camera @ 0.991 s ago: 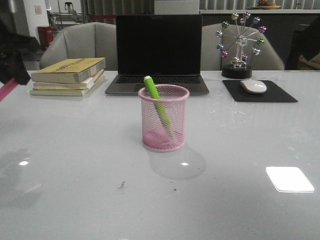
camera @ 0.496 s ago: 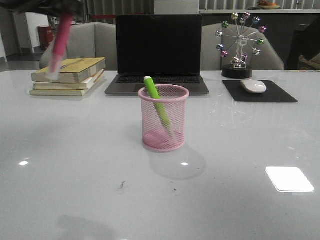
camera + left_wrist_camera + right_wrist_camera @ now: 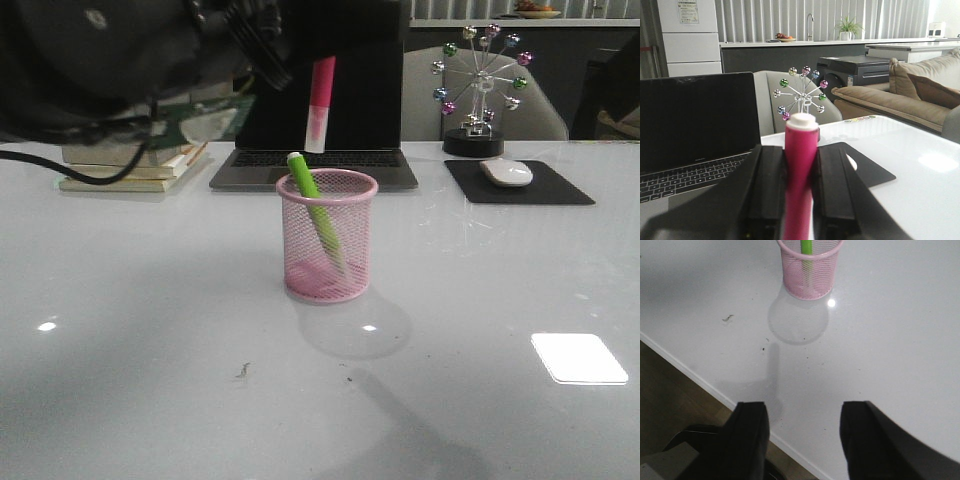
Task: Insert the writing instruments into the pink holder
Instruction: 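Lower the pink marker into the holder and open the left gripper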
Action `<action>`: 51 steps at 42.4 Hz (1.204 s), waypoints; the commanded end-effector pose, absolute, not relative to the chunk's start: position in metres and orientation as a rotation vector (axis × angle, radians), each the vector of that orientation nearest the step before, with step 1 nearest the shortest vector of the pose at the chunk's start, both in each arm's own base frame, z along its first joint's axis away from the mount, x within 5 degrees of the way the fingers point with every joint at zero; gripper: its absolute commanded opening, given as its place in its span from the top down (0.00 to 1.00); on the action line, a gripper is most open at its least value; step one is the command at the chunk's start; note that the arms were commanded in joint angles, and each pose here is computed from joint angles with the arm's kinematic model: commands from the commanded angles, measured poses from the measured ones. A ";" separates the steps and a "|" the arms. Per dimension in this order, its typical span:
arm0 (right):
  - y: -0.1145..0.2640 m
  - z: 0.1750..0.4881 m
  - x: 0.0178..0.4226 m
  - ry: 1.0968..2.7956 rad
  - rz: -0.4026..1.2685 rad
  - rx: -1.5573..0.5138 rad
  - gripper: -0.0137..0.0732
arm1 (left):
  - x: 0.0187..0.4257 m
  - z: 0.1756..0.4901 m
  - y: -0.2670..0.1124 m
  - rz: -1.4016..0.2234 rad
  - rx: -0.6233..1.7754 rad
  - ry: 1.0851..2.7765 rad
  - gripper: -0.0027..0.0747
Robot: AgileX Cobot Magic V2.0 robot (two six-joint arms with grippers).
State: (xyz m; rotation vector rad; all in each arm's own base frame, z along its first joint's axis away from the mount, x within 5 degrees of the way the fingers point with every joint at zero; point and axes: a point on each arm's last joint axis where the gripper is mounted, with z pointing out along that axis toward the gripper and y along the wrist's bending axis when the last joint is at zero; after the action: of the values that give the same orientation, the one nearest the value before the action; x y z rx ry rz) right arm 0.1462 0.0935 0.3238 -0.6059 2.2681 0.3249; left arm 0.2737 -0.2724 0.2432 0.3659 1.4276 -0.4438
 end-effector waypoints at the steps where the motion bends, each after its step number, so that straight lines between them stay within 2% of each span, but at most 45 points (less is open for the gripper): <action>1: 0.094 0.337 0.149 2.179 0.335 -0.587 0.33 | 0.279 0.270 -0.280 -0.474 0.282 1.275 0.85; 18: 0.094 0.337 0.149 2.179 0.335 -0.587 0.33 | 0.300 0.236 -0.294 -0.435 0.301 1.319 0.84; 21: 0.094 0.337 0.149 2.179 0.335 -0.587 0.33 | 0.302 0.229 -0.295 -0.428 0.308 1.333 0.78; 31: 0.094 0.337 0.149 2.179 0.335 -0.587 0.33 | 0.302 0.225 -0.296 -0.428 0.322 1.358 0.48; 34: 0.094 0.337 0.149 2.179 0.335 -0.587 0.33 | 0.302 0.225 -0.296 -0.431 0.329 1.373 0.45; 41: 0.094 0.337 0.149 2.179 0.335 -0.587 0.33 | 0.296 0.239 -0.296 -0.448 0.404 1.464 0.45; 51: 0.094 0.337 0.149 2.179 0.335 -0.587 0.33 | 0.264 0.299 -0.275 -0.533 0.592 1.650 0.45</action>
State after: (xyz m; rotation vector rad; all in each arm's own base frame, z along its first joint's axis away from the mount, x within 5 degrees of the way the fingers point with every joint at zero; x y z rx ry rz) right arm 0.1462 0.0935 0.3238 -0.6059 2.2681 0.3249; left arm 0.2775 -0.2875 0.2451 0.5837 1.7196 -0.4826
